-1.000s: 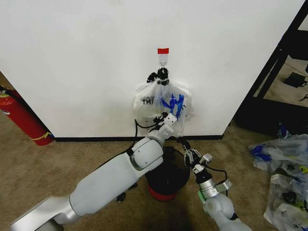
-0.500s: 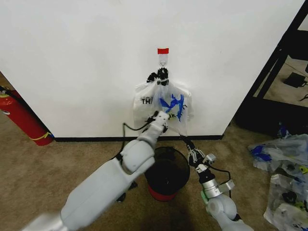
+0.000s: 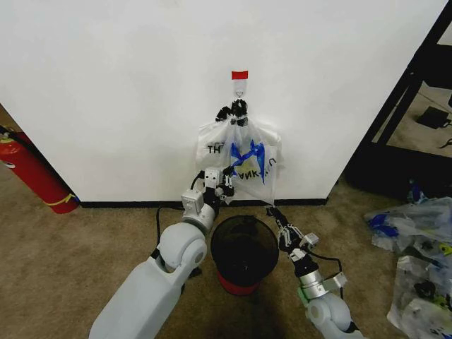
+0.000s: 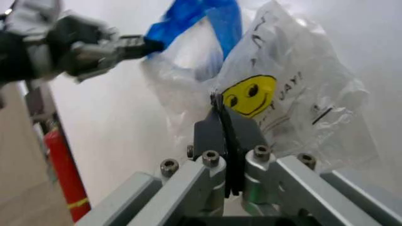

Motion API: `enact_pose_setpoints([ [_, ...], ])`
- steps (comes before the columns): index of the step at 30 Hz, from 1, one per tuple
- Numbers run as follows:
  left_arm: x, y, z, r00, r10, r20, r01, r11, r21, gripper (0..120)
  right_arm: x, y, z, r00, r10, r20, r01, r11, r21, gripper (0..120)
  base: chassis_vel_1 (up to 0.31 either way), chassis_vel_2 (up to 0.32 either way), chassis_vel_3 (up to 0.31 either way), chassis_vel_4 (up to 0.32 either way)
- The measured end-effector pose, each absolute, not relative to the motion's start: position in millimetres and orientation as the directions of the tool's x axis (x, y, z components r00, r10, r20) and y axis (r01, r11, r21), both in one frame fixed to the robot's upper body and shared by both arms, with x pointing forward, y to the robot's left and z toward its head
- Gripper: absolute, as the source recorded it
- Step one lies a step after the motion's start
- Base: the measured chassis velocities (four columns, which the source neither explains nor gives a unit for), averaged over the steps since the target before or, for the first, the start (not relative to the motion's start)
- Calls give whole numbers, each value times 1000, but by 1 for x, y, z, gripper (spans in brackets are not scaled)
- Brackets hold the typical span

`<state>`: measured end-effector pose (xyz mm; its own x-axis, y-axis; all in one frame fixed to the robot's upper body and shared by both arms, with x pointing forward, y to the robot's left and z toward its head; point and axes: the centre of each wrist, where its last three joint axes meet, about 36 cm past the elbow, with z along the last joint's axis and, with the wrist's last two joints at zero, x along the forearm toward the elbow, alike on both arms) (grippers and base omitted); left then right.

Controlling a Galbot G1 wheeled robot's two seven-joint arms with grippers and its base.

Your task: Pick up the garbage bag from the wall and place it over the trash bin.

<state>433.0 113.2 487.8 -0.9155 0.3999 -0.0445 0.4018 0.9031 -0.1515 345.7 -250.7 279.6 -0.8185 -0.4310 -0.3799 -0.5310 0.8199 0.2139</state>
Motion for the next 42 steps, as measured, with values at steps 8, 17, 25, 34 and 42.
enact_pose_setpoints([
  [8, 430, 109, 487, -915, 402, -44, 404, 901, -160, 0, 343, -296, 308, -695, -561, -450, -655, 752, 75, 28, 0, 0, 0, 0],
  [17, 430, 107, 480, -917, 398, -28, 397, 904, -156, 0, 388, -290, 361, -761, -410, -504, -560, 806, 191, 58, 0, 0, 0, 0],
  [25, 433, 102, 479, -916, 400, -19, 398, 904, -154, 0, 467, -274, 362, -767, -464, -443, -578, 799, 164, 91, 0, 0, 0, 0],
  [34, 433, 102, 481, -917, 400, -17, 398, 905, -149, 0, 498, -264, 360, -716, -568, -404, -651, 754, 93, 100, 0, 0, 0, 0],
  [42, 433, 103, 480, -919, 394, -16, 392, 908, -146, 0, 528, -261, 375, -721, -569, -396, -636, 770, 52, 100, 0, 0, 0, 0],
])
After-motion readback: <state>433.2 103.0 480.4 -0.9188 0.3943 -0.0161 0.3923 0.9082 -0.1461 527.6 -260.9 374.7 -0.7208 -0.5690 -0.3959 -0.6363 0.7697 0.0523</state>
